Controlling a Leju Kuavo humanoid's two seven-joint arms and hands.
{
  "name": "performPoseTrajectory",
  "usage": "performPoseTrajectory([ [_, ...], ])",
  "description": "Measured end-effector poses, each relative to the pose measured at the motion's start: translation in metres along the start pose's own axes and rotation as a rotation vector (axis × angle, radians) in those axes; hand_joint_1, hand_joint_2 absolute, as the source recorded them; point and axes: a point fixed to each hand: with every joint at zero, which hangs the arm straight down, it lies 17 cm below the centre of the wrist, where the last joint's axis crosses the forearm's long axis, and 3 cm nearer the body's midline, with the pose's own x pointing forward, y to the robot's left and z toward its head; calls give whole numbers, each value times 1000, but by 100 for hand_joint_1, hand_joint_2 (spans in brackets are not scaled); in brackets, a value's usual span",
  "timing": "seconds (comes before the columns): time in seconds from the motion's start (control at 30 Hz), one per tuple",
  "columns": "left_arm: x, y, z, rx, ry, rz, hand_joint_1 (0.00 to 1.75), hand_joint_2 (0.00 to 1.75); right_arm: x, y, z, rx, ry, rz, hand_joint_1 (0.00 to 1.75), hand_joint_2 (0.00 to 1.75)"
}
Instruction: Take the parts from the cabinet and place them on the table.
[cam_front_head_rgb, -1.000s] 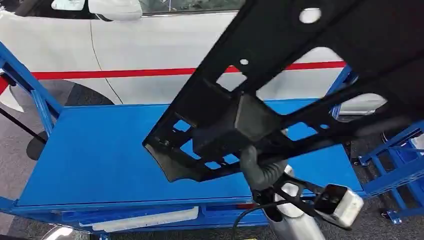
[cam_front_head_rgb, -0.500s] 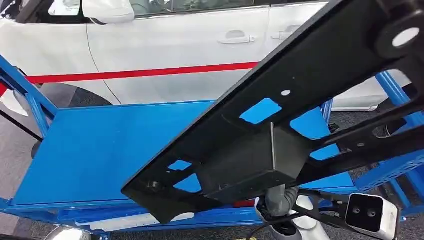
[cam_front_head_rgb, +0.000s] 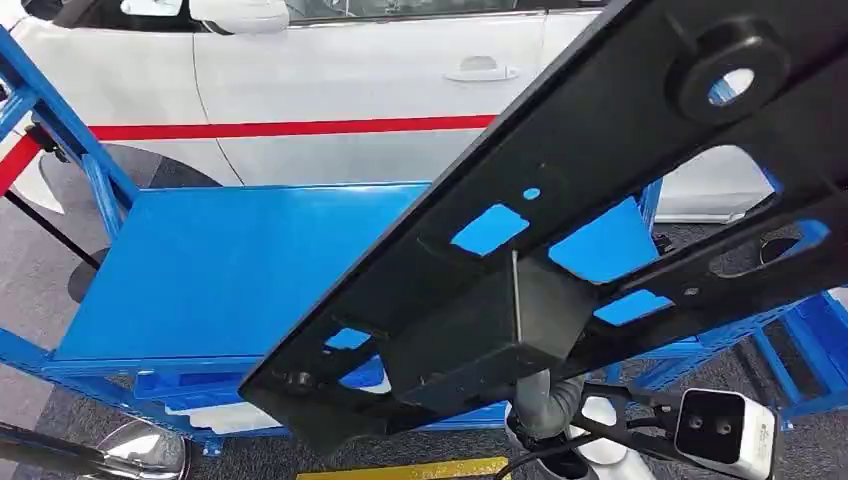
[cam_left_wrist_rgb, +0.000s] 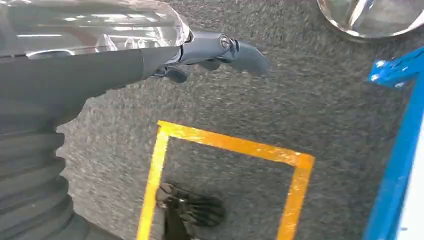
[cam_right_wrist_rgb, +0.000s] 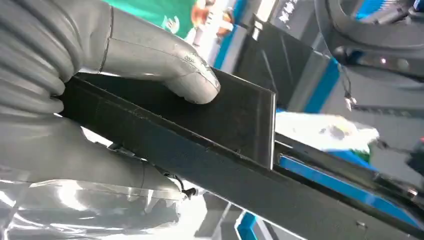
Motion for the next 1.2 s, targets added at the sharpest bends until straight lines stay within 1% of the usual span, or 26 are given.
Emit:
performPoseTrajectory([
  [0.27,-6,-10,3,-34,15,-41,0,175,-8,5,6,26,35,21,171,175],
  [0.5,-16,-10,4,-42,55,-77,0,175,-6,5,10,33,44,12,171,175],
  [0.77,-15,-13,4,-44,57,-89,0,175,-3,-1,16,41,60,-7,171,175],
  [1.2,-15,-16,4,-47,56,-88,0,175,-1,-8,21,50,77,15,171,175],
])
